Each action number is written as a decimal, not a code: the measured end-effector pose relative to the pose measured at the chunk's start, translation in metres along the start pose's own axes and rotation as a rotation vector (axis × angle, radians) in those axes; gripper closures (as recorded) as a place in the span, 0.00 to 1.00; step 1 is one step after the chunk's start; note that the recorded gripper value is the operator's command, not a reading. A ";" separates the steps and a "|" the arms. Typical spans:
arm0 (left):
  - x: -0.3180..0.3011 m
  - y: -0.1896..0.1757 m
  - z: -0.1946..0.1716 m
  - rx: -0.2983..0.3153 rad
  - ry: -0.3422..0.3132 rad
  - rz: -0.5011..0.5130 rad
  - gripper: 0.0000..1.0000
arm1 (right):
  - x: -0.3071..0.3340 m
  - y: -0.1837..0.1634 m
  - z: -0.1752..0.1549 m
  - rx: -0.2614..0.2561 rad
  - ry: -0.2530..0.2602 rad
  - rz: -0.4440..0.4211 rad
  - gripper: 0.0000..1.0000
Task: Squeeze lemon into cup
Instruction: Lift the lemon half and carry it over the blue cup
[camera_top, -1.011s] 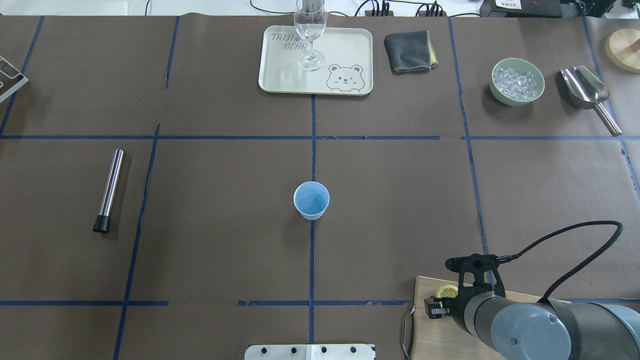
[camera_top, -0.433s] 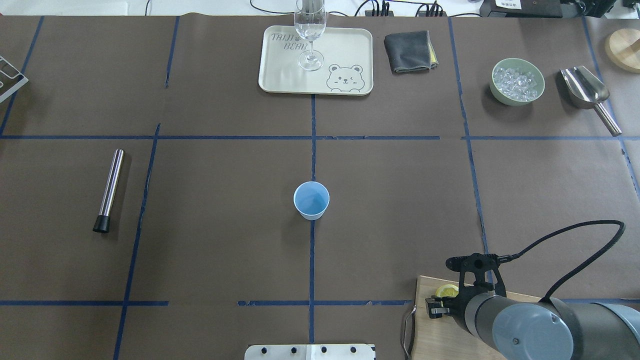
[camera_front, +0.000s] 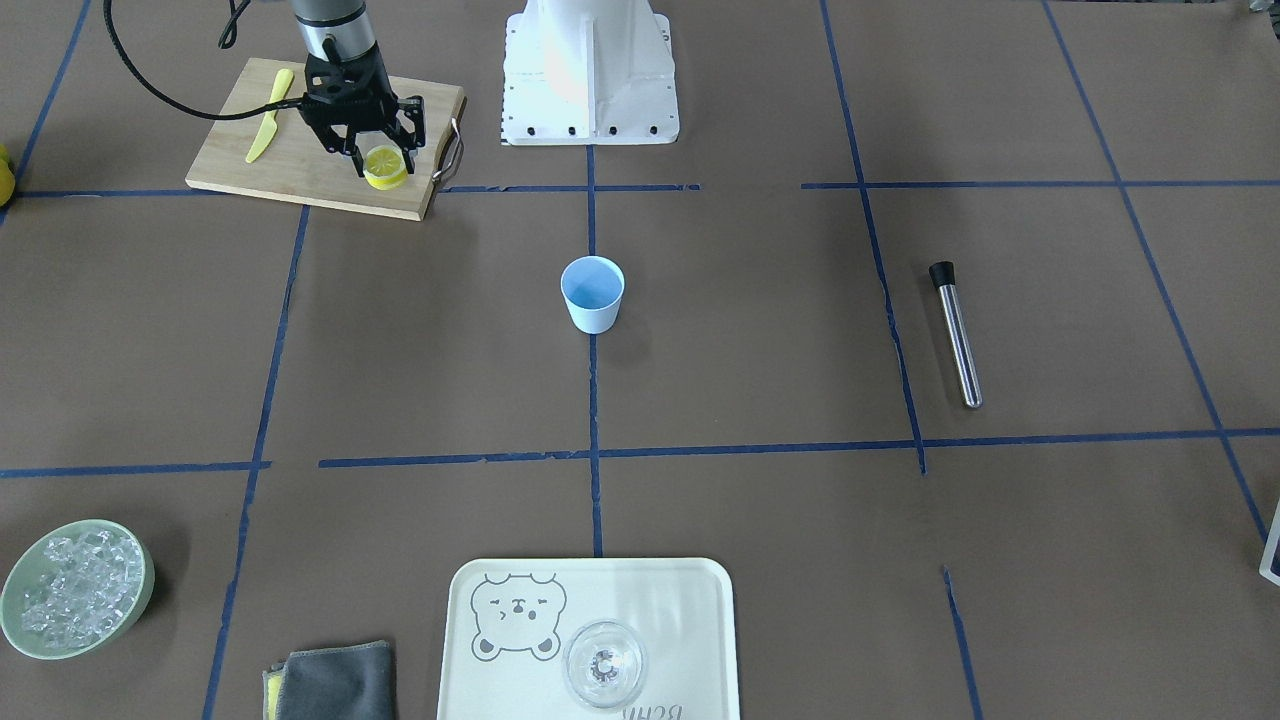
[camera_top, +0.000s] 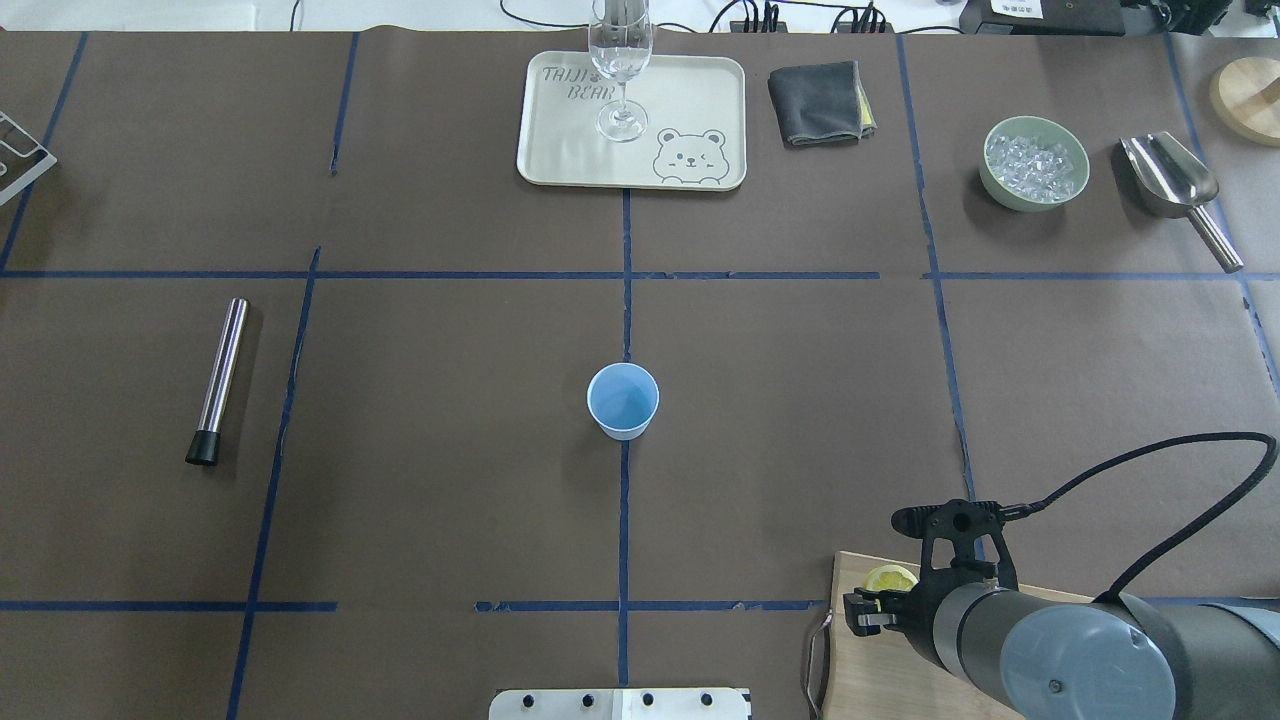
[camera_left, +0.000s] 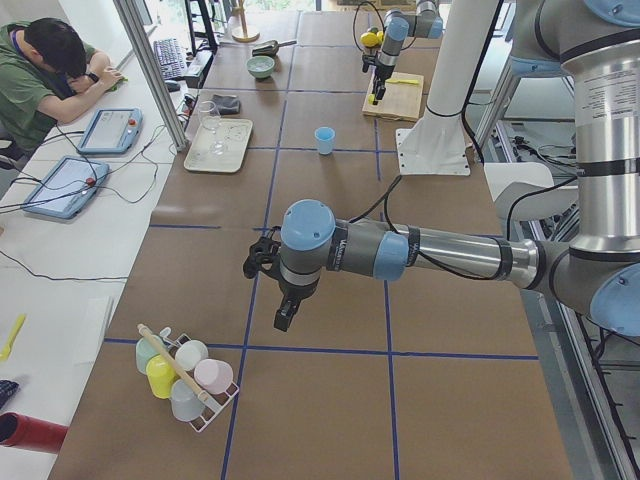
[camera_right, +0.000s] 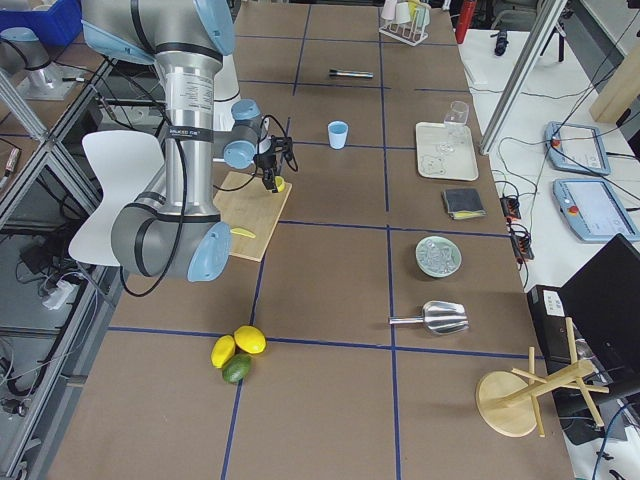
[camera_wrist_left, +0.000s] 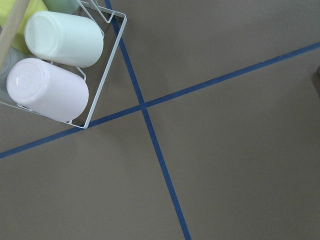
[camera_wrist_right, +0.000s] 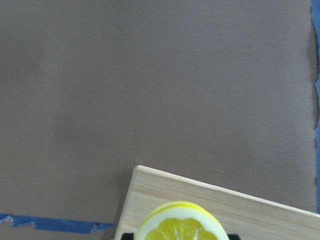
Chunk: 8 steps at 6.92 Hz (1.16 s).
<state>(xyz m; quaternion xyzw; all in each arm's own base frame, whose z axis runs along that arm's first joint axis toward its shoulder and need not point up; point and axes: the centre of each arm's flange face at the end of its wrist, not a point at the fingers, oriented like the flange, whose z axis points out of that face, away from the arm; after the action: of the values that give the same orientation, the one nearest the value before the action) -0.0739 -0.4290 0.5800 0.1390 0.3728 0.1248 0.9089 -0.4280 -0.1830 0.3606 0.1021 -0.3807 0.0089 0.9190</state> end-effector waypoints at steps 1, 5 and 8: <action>0.000 0.000 0.000 0.000 0.000 0.000 0.00 | -0.005 -0.004 -0.016 -0.005 0.003 0.002 1.00; 0.000 -0.001 0.000 0.000 0.000 0.000 0.00 | -0.080 -0.059 -0.073 -0.025 0.018 0.072 1.00; 0.000 -0.002 0.000 0.001 0.000 0.000 0.00 | -0.142 -0.123 -0.090 -0.029 0.052 0.147 1.00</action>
<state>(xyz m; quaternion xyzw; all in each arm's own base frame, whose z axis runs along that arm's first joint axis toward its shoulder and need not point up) -0.0741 -0.4310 0.5790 0.1395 0.3728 0.1247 0.9089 -0.4543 -0.2769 0.1772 0.0601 -0.3631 0.0734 0.9269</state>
